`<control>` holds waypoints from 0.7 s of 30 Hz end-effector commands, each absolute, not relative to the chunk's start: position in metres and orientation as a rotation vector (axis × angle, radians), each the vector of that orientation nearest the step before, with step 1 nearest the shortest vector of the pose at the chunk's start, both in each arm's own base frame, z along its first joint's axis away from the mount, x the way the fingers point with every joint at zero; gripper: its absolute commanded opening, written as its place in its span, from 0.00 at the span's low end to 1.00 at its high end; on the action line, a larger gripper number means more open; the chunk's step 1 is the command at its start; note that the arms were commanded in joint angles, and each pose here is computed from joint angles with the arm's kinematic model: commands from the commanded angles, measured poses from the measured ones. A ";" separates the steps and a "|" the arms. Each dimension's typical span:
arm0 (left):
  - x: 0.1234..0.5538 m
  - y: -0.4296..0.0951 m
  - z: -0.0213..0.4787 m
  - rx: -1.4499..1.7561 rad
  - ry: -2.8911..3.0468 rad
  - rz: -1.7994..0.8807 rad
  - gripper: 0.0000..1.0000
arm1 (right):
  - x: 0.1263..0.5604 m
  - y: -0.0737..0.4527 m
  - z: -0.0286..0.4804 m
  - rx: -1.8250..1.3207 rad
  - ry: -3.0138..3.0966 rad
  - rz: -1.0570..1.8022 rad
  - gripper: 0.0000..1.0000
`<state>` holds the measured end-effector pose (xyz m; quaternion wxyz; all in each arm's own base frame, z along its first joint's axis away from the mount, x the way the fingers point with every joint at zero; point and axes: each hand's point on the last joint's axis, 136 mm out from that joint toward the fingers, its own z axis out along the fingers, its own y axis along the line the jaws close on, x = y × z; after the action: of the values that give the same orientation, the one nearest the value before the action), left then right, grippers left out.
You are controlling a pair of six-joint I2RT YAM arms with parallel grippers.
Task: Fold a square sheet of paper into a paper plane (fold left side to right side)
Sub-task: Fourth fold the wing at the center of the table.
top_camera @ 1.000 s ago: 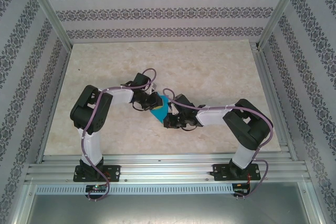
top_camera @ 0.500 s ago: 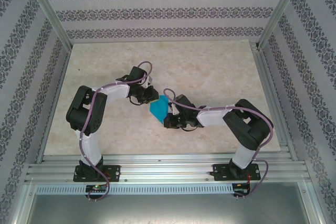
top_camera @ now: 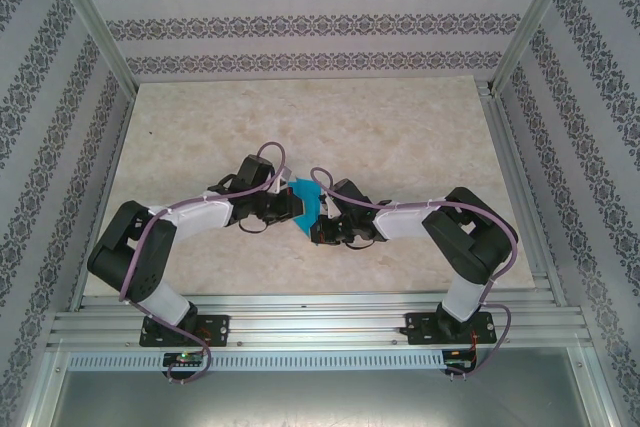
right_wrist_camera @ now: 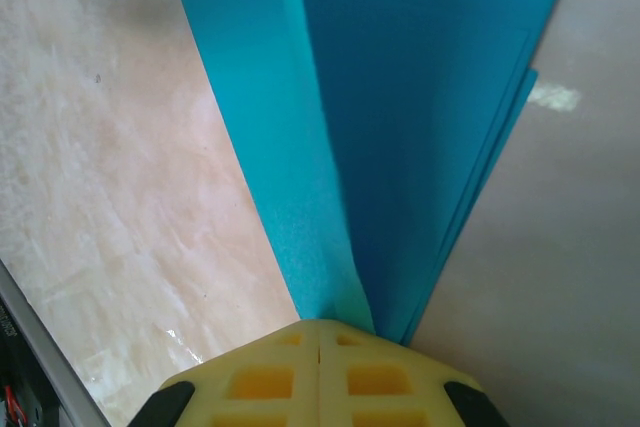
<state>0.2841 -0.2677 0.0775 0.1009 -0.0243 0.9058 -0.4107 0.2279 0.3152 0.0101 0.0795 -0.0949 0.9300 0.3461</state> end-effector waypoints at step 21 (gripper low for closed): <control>0.300 -0.300 0.043 -0.058 2.676 -1.269 0.06 | 0.192 0.272 -0.044 -0.247 3.054 0.733 0.05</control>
<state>0.2904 -0.2855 0.0297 0.0721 -0.0355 0.9114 -0.4036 0.2281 0.3152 0.0099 0.0705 -0.0941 0.9337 0.3381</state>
